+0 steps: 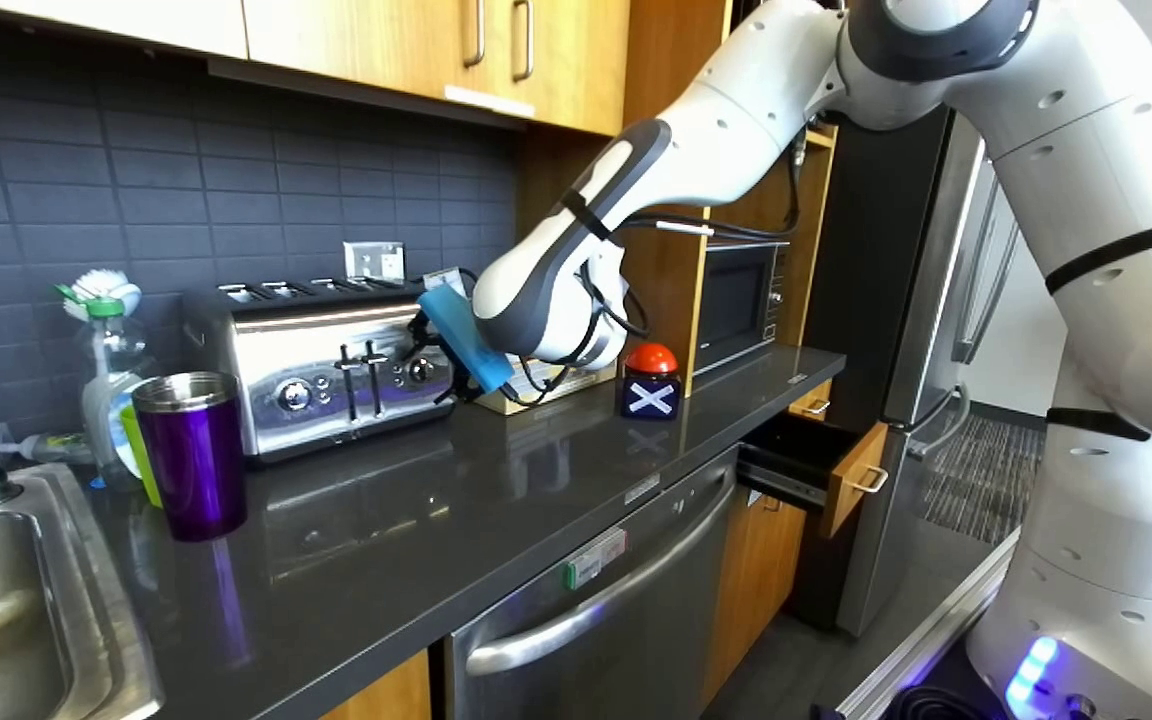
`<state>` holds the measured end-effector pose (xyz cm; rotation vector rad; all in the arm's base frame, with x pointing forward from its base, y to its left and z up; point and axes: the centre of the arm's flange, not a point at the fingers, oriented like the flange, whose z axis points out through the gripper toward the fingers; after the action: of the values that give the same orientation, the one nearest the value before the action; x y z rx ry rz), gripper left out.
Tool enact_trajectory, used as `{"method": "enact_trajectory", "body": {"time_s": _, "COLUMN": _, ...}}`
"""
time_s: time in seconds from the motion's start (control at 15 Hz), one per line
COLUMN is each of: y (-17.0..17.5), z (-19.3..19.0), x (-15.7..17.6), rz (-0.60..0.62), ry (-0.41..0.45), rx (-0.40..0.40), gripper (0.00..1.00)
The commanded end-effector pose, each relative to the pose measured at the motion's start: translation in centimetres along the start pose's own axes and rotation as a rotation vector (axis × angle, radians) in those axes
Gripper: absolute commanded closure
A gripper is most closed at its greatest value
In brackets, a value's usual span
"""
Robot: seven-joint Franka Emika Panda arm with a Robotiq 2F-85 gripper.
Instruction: Turn the circular knob on the silver toaster a little to the right
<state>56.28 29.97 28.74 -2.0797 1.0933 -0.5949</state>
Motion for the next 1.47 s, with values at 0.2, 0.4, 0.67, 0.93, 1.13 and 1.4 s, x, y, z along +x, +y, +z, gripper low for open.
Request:
{"method": "enact_trajectory", "body": {"time_s": 0.2, "y": 5.4, "z": 1.3, "x": -0.1, "rz": -0.005, "ry": -0.005, "rx": 0.057, "gripper": 0.0}}
{"method": "enact_trajectory", "body": {"time_s": 0.4, "y": 5.4, "z": 0.8, "x": -0.2, "rz": -0.013, "ry": 0.001, "rx": 0.061, "gripper": 0.0}}
{"method": "enact_trajectory", "body": {"time_s": 0.67, "y": 5.9, "z": 0.3, "x": -0.4, "rz": -0.007, "ry": 0.007, "rx": 0.059, "gripper": 0.0}}
{"method": "enact_trajectory", "body": {"time_s": 0.93, "y": 5.5, "z": 0.0, "x": -0.6, "rz": -0.019, "ry": -0.02, "rx": 0.058, "gripper": 0.0}}
{"method": "enact_trajectory", "body": {"time_s": 1.13, "y": 4.8, "z": -0.3, "x": -1.0, "rz": -0.037, "ry": -0.067, "rx": 0.073, "gripper": 0.0}}
{"method": "enact_trajectory", "body": {"time_s": 1.4, "y": 4.3, "z": -0.7, "x": -1.2, "rz": -0.04, "ry": -0.06, "rx": 0.066, "gripper": 0.0}}
